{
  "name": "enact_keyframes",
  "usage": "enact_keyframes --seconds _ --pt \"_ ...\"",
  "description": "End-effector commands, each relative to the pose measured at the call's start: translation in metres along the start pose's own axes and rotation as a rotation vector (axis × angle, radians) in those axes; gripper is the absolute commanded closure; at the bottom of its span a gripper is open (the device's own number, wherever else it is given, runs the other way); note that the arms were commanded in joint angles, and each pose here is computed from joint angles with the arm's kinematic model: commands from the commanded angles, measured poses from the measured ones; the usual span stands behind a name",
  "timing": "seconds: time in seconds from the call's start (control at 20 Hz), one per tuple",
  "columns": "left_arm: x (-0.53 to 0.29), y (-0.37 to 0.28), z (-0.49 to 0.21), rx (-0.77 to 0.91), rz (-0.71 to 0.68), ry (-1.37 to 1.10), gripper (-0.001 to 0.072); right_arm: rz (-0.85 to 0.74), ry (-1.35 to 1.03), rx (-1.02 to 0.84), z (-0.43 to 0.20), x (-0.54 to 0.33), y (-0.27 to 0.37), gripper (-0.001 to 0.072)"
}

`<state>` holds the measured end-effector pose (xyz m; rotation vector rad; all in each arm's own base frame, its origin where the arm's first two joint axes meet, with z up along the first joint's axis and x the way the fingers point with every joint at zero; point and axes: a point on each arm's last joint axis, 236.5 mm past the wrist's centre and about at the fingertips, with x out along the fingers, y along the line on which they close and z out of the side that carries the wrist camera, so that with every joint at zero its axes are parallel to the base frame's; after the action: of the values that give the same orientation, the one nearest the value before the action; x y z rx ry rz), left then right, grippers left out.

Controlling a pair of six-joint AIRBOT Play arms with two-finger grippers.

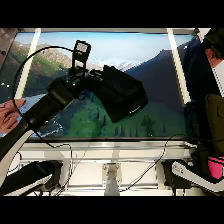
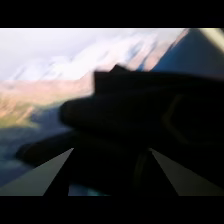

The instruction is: Fold the clothes and pants, and hang the long-sleeved shirts on hangers.

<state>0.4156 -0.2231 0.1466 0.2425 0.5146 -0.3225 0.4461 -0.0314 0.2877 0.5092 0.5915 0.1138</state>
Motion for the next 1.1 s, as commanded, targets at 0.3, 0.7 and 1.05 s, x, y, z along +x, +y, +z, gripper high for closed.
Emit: enact_keyframes --seconds 0.3,0.7,1.05 --pt "-0.011 0.067 -0.044 0.052 0.201 0.199 0.0695 -0.027 0.171 0.019 -0.036 0.031 -0.026 0.0688" --pt "-0.004 0.131 -0.094 -0.123 0.163 0.364 0.0699 0.128 0.471 0.115 -0.147 0.072 -0.036 0.0691" --pt "0.035 0.151 -0.142 -0.479 -0.112 0.419 0.0697 0.410 0.893 0.228 -0.317 0.064 0.009 0.0689"
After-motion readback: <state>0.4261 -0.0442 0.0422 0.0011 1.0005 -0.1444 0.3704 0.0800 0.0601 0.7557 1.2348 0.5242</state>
